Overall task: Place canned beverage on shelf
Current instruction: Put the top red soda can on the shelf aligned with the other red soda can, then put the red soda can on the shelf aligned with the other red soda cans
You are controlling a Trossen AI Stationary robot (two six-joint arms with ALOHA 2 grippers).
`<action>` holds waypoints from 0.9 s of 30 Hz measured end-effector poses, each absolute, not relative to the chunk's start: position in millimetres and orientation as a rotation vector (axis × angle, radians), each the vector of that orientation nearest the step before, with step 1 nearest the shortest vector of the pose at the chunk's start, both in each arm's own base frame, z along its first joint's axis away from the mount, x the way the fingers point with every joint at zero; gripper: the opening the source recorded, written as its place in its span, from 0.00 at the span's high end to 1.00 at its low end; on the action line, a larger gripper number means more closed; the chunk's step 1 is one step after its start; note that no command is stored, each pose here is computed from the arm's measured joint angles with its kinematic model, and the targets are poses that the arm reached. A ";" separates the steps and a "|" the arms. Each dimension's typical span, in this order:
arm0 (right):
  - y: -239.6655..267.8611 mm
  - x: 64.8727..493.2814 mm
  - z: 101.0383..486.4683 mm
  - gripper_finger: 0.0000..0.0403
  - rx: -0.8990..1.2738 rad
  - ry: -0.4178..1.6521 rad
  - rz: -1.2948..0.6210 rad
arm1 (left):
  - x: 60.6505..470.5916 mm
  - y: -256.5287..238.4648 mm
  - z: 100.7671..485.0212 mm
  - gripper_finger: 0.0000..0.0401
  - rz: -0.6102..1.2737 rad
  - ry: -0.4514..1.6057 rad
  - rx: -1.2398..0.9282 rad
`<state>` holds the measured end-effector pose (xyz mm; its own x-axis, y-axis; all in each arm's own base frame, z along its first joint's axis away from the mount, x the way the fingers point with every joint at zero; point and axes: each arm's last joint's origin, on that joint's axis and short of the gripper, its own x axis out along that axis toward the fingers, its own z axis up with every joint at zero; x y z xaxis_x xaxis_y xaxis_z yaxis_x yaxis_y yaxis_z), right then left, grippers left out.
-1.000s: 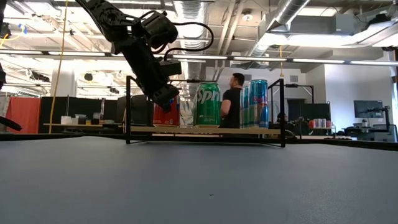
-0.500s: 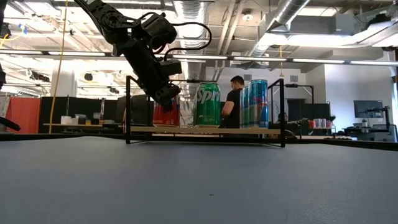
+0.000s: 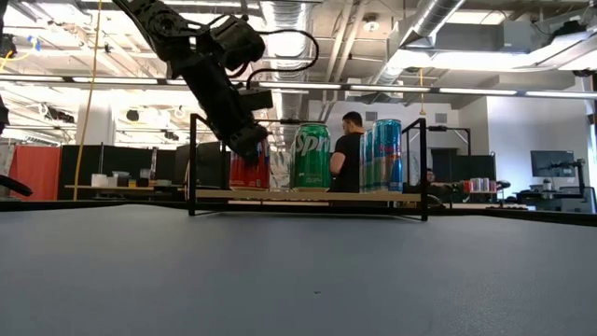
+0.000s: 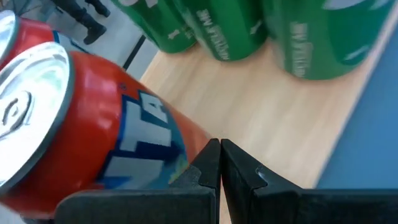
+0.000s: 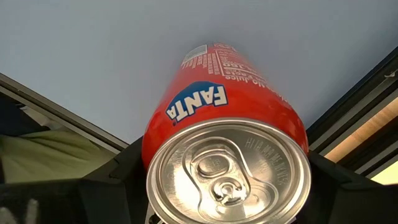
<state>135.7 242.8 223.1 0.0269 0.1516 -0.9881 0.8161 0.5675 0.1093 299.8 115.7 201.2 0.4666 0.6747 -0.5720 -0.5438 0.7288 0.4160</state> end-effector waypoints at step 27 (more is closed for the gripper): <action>202.1 211.7 273.9 0.30 0.637 1.302 -0.373 | 181.6 -16.1 286.6 1.00 0.118 0.369 -0.073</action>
